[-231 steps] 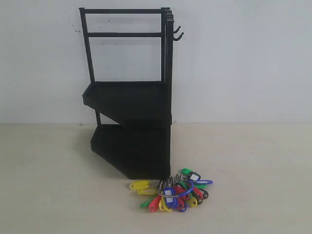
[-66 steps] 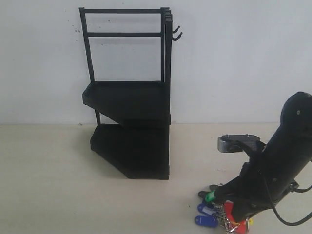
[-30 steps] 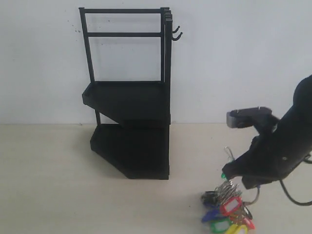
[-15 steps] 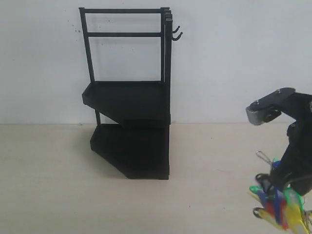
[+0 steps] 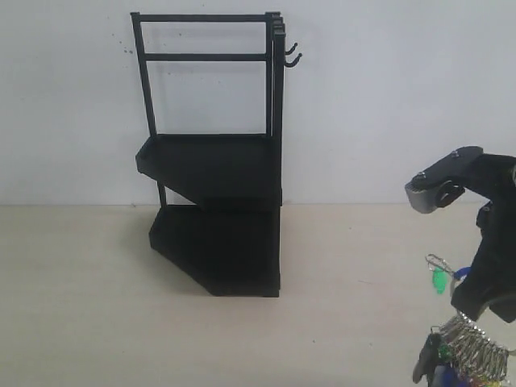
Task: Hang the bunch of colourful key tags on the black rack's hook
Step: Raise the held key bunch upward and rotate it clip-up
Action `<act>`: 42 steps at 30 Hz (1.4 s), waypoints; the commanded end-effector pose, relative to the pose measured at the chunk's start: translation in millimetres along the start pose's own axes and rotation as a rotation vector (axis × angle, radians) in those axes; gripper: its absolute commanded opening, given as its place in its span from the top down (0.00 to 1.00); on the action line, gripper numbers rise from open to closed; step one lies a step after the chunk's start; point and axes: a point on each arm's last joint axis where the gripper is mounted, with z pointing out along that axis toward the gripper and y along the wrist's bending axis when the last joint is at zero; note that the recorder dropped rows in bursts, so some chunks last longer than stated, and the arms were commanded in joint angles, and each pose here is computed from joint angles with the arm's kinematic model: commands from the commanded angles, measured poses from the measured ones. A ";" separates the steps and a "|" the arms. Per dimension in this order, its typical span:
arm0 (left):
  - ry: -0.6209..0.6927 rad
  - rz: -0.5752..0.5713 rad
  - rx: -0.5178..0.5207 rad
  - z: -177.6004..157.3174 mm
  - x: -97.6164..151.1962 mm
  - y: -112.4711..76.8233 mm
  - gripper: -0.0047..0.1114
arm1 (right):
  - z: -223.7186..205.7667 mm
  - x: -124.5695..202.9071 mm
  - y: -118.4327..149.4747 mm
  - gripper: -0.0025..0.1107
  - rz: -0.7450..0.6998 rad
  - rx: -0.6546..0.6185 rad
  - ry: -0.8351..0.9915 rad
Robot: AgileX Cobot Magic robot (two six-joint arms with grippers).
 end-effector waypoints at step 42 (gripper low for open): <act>-0.001 -0.003 -0.001 0.0 -0.8 0.0 0.92 | -10.4 -52.9 -0.3 0.98 0.142 0.071 -0.547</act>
